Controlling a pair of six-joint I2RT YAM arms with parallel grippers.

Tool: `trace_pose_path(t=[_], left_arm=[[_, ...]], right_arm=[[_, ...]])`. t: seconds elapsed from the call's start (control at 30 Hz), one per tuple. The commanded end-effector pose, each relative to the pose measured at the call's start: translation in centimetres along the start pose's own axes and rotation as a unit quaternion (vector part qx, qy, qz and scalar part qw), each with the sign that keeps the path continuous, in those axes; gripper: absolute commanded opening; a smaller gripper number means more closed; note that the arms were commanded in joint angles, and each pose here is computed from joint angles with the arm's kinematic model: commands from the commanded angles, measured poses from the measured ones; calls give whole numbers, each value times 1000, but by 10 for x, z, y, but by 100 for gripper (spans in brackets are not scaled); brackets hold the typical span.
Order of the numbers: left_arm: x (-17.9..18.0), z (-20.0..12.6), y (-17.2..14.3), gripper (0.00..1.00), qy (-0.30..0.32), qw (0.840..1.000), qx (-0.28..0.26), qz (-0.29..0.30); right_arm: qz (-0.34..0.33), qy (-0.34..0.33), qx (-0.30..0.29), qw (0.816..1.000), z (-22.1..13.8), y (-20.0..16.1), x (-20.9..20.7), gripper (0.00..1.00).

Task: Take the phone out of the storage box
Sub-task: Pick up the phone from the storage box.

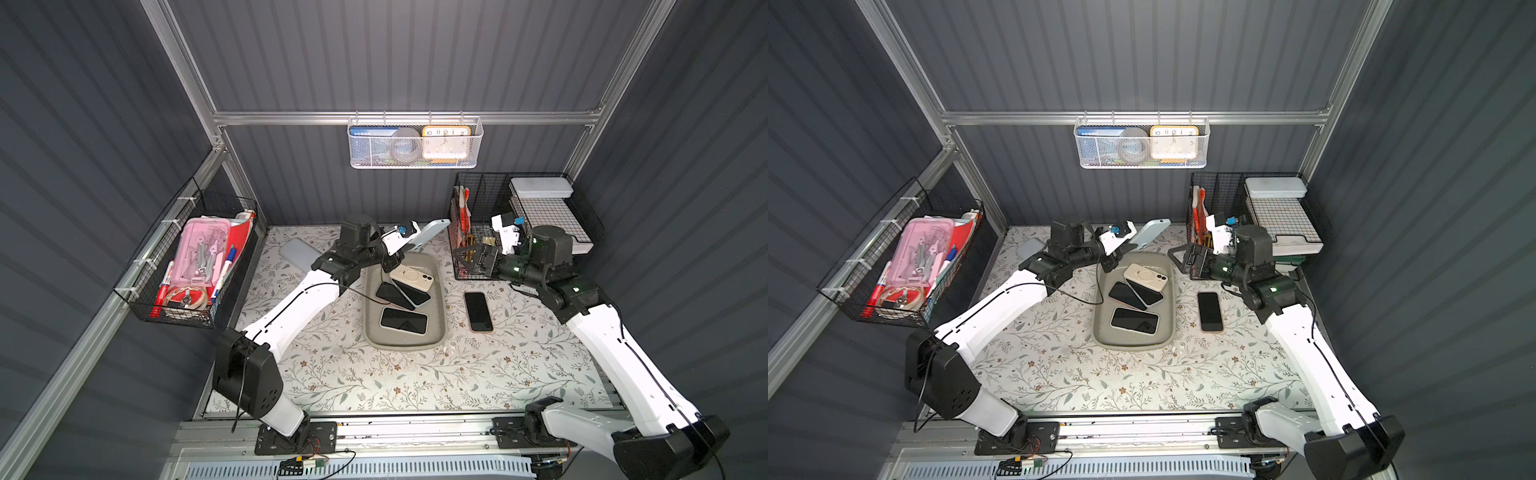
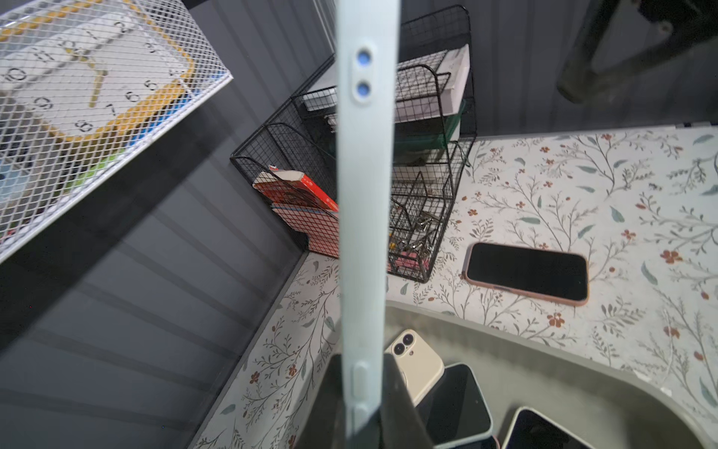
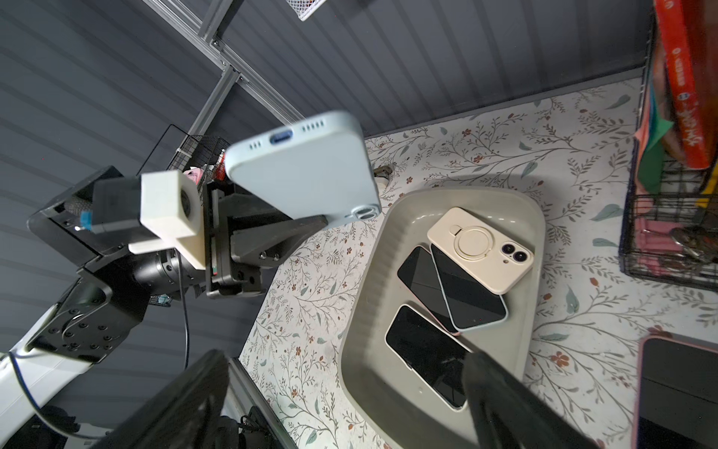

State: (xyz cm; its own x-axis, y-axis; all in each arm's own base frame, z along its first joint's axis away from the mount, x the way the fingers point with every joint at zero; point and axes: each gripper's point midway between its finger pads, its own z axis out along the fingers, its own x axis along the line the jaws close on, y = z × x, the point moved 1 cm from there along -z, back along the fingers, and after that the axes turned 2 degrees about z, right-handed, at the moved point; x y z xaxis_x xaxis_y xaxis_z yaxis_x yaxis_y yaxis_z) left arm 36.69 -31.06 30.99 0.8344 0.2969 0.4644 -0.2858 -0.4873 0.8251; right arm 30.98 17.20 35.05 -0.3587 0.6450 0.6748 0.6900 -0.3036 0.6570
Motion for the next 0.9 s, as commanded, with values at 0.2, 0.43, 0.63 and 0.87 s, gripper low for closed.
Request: trace_pose_path(t=[0.2, 0.43, 0.63, 0.87], left_arm=[[22, -17, 20, 0, 57, 992, 1, 116], [26, -20, 18, 0, 78, 976, 12, 203], [20, -25, 29, 0, 76, 948, -13, 308], [24, -23, 37, 0, 72, 931, -15, 358]], right_arm=[[-3, -4, -11, 1000, -19, -2, 9, 99], [18, -10, 21, 1000, -6, -3, 7, 99], [-10, -15, 52, 999, 17, 1, 10, 99], [-34, -19, 93, 995, 36, -3, 13, 99]])
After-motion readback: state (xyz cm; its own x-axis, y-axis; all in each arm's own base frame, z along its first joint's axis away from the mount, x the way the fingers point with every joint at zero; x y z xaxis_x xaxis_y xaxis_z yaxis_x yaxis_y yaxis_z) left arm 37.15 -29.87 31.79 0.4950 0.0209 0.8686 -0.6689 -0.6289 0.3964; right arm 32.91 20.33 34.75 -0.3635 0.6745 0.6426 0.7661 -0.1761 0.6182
